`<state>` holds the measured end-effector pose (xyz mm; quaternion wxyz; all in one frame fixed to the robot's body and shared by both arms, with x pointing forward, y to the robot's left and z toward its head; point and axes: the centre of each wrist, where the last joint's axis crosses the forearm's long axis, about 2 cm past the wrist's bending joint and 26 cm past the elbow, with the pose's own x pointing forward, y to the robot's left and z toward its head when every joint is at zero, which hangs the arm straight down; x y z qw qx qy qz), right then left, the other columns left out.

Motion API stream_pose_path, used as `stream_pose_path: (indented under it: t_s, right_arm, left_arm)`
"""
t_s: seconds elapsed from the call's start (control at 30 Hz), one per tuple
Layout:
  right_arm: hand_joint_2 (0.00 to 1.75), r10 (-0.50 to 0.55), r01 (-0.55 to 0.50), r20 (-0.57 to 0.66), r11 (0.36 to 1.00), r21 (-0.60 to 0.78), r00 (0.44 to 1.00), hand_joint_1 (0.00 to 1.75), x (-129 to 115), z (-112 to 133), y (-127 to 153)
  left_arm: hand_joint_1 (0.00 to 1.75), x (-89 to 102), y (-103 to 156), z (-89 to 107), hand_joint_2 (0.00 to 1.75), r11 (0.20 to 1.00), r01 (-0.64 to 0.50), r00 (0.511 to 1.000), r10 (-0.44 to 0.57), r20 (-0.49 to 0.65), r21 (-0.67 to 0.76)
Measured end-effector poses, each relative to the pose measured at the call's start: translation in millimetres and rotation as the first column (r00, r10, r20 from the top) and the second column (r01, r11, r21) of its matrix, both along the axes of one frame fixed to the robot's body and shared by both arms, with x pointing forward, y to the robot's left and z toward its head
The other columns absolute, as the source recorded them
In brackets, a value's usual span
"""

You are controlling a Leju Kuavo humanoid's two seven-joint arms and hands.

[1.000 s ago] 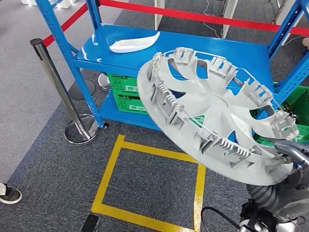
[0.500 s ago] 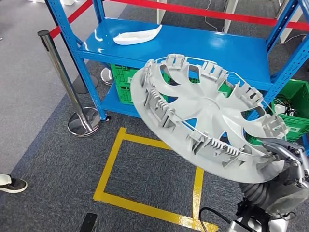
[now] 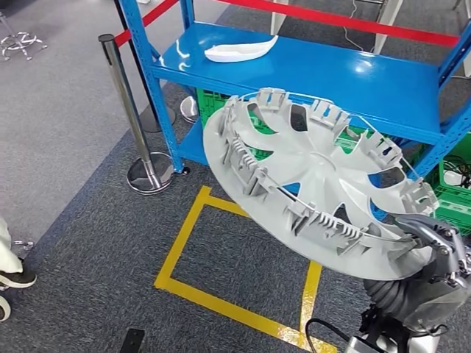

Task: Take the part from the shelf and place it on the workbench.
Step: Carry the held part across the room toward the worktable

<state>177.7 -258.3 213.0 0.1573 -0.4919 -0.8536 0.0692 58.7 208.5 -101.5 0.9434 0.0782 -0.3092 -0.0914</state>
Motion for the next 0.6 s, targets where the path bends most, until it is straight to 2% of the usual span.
stream_pose_path:
  t_s: [0.13, 0.6]
  right_arm:
    - [1.75, -0.002, 0.002, -0.005, 1.0, -0.007, 1.0, 1.75, -0.9, -0.7, -0.1]
    - [1.75, 0.003, -0.004, -0.038, 1.0, -0.023, 0.999, 1.75, -10.1, -5.9, 2.8]
  left_arm:
    - [0.0, -3.3, -1.6, -0.2, 0.0, 1.0, 0.017, 1.0, -0.017, 0.004, -0.003]
    - [0.0, 3.1, -3.7, 0.9, 0.0, 0.999, 0.042, 0.998, -0.04, 0.051, -0.033]
